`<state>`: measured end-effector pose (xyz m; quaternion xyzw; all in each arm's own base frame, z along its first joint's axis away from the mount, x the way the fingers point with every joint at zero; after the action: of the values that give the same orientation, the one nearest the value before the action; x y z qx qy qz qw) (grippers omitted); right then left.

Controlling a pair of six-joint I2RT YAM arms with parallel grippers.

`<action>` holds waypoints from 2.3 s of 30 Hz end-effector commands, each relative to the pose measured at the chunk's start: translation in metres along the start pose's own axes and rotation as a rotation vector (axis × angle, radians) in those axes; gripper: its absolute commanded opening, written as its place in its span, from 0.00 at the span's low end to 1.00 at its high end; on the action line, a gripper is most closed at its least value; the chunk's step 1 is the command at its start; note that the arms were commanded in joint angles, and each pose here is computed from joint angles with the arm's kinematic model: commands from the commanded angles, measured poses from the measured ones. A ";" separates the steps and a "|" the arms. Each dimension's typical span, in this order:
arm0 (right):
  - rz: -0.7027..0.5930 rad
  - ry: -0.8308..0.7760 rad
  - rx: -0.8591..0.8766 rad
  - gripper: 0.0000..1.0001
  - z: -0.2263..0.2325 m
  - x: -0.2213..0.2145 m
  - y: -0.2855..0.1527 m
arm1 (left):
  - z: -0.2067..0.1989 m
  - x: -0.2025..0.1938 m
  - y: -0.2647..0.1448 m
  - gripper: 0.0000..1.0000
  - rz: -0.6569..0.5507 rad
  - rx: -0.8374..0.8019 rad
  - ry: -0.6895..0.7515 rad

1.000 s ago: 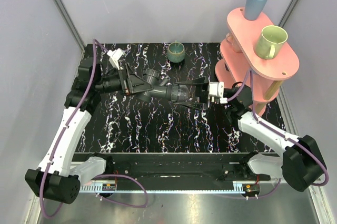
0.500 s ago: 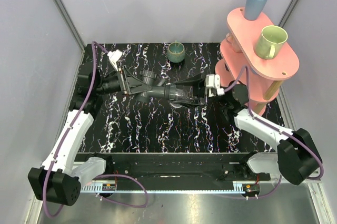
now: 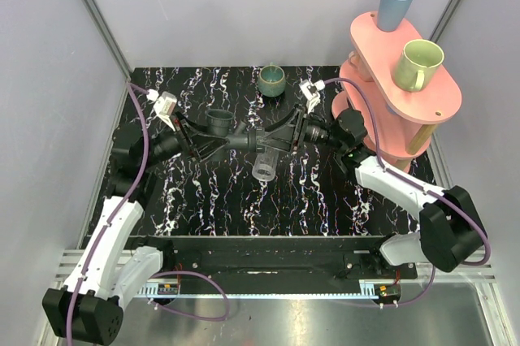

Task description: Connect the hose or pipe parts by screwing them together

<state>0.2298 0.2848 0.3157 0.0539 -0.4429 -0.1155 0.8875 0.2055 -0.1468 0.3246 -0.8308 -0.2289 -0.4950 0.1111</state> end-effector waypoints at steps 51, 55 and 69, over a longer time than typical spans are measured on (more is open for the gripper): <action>0.092 -0.662 -0.010 0.42 0.005 -0.010 0.014 | 0.000 -0.001 0.006 0.00 0.185 0.037 -0.165; 0.021 -0.532 -0.220 0.62 -0.006 0.002 0.008 | 0.011 -0.016 0.002 0.00 0.225 0.085 -0.142; 0.006 -0.776 -0.371 0.59 -0.021 0.024 -0.002 | 0.031 -0.049 0.003 0.00 0.282 0.128 -0.277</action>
<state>0.2216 0.2884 0.2568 -0.1319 -0.6560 -0.0629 0.7404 0.2220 -0.1473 0.2806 -0.8986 -0.1827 -0.3479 0.1951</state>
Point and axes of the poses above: each gripper's point midway between its finger pads, its own y axis out along the fingers, its own z axis along the line the jaws close on, x = y × z, the point moved 5 cm from there along -y, back along the fingers
